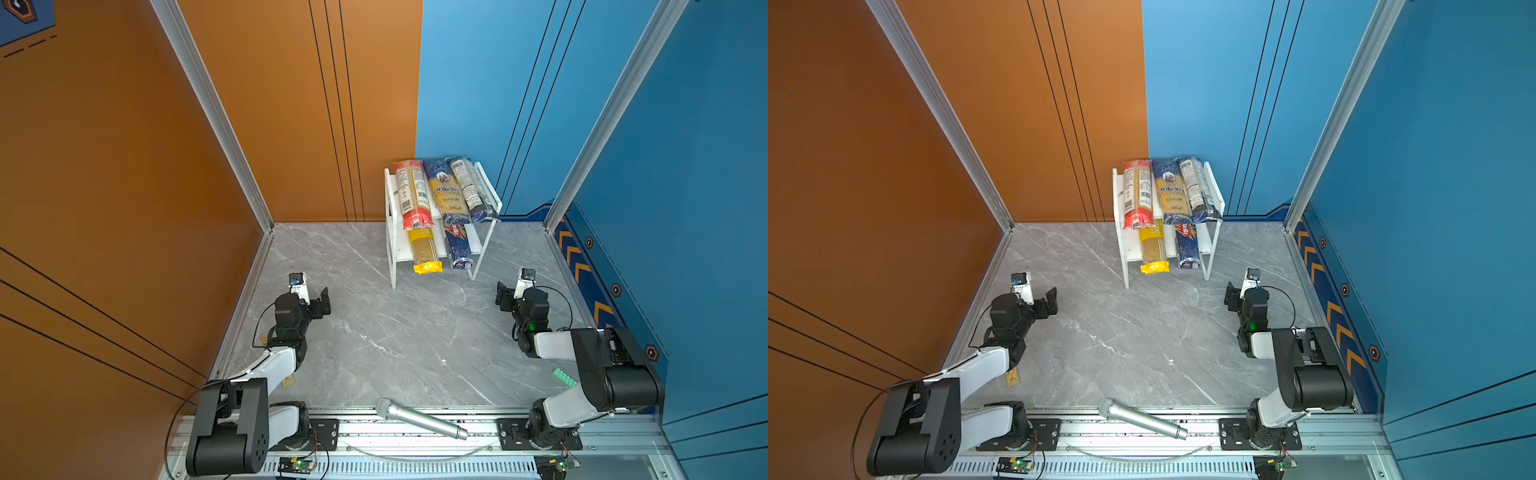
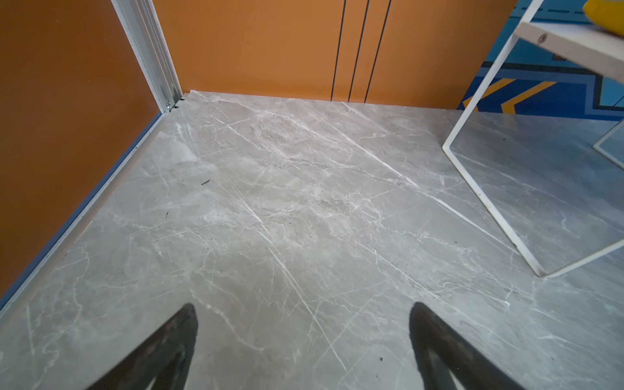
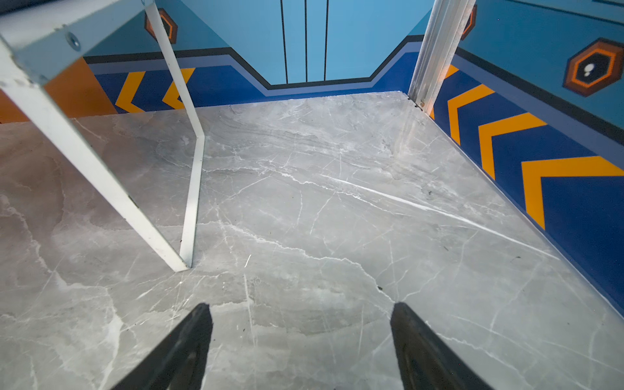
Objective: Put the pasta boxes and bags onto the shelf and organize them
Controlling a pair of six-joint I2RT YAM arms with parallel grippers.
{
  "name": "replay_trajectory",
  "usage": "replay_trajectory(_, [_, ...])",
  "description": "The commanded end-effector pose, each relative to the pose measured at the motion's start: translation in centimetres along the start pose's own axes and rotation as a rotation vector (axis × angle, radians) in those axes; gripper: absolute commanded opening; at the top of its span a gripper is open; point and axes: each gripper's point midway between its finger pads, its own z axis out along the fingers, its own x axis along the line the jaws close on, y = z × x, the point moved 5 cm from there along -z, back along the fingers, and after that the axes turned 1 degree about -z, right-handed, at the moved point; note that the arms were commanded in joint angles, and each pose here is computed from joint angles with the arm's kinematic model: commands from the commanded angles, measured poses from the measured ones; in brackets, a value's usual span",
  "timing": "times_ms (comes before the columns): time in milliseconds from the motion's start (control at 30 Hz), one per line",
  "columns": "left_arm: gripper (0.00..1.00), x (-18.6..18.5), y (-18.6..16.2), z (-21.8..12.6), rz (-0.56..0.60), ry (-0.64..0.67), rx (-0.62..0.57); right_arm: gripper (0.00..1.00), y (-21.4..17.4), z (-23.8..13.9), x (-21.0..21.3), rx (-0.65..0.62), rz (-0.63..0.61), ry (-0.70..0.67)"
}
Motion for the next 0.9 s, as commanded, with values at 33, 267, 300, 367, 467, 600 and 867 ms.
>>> replay_trajectory(33, [0.98, 0.2, 0.6, 0.8, 0.028, -0.001, -0.061, 0.81, -0.3, -0.1, -0.2, -0.004, -0.018, -0.029])
replay_trajectory(267, [0.98, 0.3, -0.5, 2.1, -0.004, -0.022, -0.081, 0.81, -0.3, -0.1, -0.2, -0.003, -0.02, -0.03])
replay_trajectory(300, [0.98, 0.4, -0.7, 2.2, -0.005, -0.021, -0.088, 0.82, -0.3, -0.1, -0.2, -0.003, -0.019, -0.031])
replay_trajectory(367, [0.98, 0.4, -1.0, 2.5, 0.0, -0.027, -0.096, 0.82, -0.3, -0.1, -0.2, -0.003, -0.02, -0.032])
replay_trajectory(467, [0.98, 0.3, -1.6, 3.1, 0.005, -0.033, -0.086, 0.82, -0.3, -0.1, -0.2, -0.005, -0.022, -0.033])
replay_trajectory(600, [0.98, 0.2, -1.7, 3.2, 0.006, -0.041, -0.081, 0.82, -0.3, -0.1, -0.2, -0.003, -0.022, -0.034])
replay_trajectory(867, [0.98, -0.6, -1.6, 3.9, 0.05, -0.049, -0.036, 0.93, -0.3, -0.1, -0.2, -0.004, -0.022, -0.032])
